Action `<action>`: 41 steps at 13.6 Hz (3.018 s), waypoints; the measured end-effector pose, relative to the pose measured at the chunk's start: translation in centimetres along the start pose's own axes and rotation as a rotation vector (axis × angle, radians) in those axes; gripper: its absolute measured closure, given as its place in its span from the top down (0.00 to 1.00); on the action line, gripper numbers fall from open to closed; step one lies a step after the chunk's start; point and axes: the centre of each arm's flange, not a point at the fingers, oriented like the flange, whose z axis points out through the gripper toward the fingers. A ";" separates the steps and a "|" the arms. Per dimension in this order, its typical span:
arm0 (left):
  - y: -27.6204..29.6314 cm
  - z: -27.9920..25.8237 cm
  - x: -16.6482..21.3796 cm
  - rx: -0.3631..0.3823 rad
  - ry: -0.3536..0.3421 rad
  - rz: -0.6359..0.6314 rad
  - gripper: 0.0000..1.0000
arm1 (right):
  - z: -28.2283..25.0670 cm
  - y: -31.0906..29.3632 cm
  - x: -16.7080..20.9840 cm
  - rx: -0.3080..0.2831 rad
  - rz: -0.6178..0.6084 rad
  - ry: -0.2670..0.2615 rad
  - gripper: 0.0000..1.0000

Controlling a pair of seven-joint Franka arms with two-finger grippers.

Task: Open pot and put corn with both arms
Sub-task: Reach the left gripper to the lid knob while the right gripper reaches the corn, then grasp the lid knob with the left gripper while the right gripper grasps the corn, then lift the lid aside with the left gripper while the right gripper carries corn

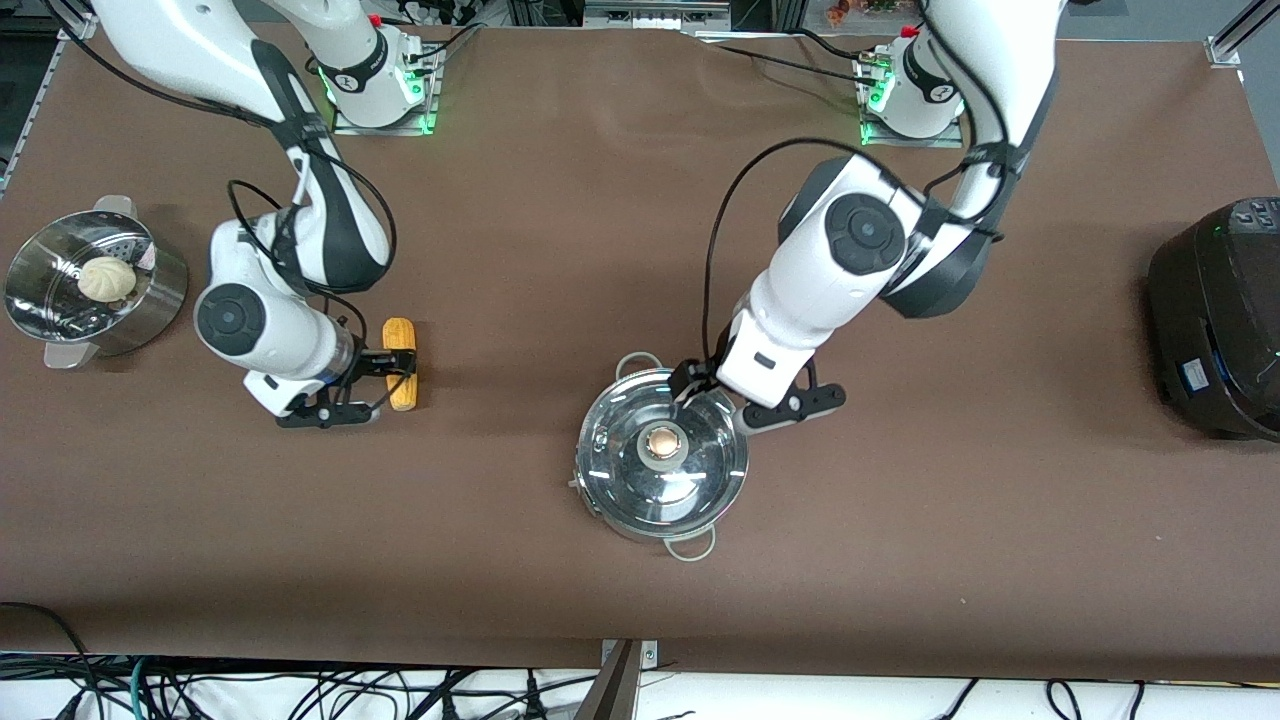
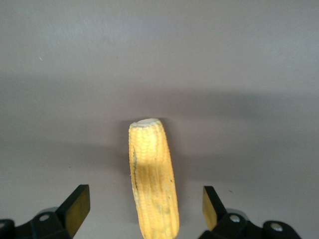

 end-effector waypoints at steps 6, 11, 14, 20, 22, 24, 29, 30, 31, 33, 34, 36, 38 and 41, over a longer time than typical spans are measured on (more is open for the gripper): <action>3.8 4.8 0.2 0.019 0.128 0.026 0.90 | 6.8 -0.5 -2.5 -0.022 -0.012 -0.123 0.99; 4.2 7.0 -0.5 0.027 0.145 0.042 0.80 | 7.4 -0.4 -2.5 -0.026 -0.012 -0.146 0.49; 4.0 7.4 -0.4 0.033 0.145 0.040 0.63 | 2.9 -0.7 -0.6 -0.026 -0.012 -0.164 0.45; 4.1 7.4 -0.4 0.031 0.146 0.041 0.51 | -6.1 -0.9 2.0 -0.016 -0.010 -0.121 0.39; 4.1 7.4 -0.5 0.037 0.154 0.051 0.51 | -6.9 -1.0 2.4 -0.012 -0.011 -0.104 0.34; 4.3 7.4 -0.7 0.047 0.167 0.067 0.51 | -9.1 -1.3 2.8 0.006 -0.008 -0.089 0.34; 4.8 5.7 -0.5 0.037 0.171 0.065 0.51 | -15.4 -2.7 3.8 0.126 0.007 -0.017 0.34; 5.0 4.3 -0.3 0.028 0.171 0.057 0.51 | -16.4 -3.1 3.9 0.159 0.009 -0.004 0.34; 5.0 2.2 0.2 0.022 0.167 0.048 0.51 | -17.3 -3.6 4.0 0.204 0.016 0.006 0.34; 3.9 -3.0 1.9 0.005 0.144 0.048 0.51 | -18.6 -4.6 4.1 0.302 0.069 0.010 0.34; 2.6 -5.3 2.9 0.007 0.123 0.064 0.51 | -19.2 -5.2 4.1 0.338 0.105 0.008 0.34; -2.0 -8.6 4.7 0.053 0.069 0.114 0.51 | -20.1 -7.7 3.9 0.378 0.155 0.015 0.34; -8.0 -10.1 5.8 0.113 -0.005 0.192 0.51 | -20.3 -12.5 3.6 0.402 0.204 0.058 0.34; -18.1 -10.3 6.8 0.166 -0.111 0.339 0.51 | -19.2 -20.7 3.5 0.479 0.287 0.158 0.34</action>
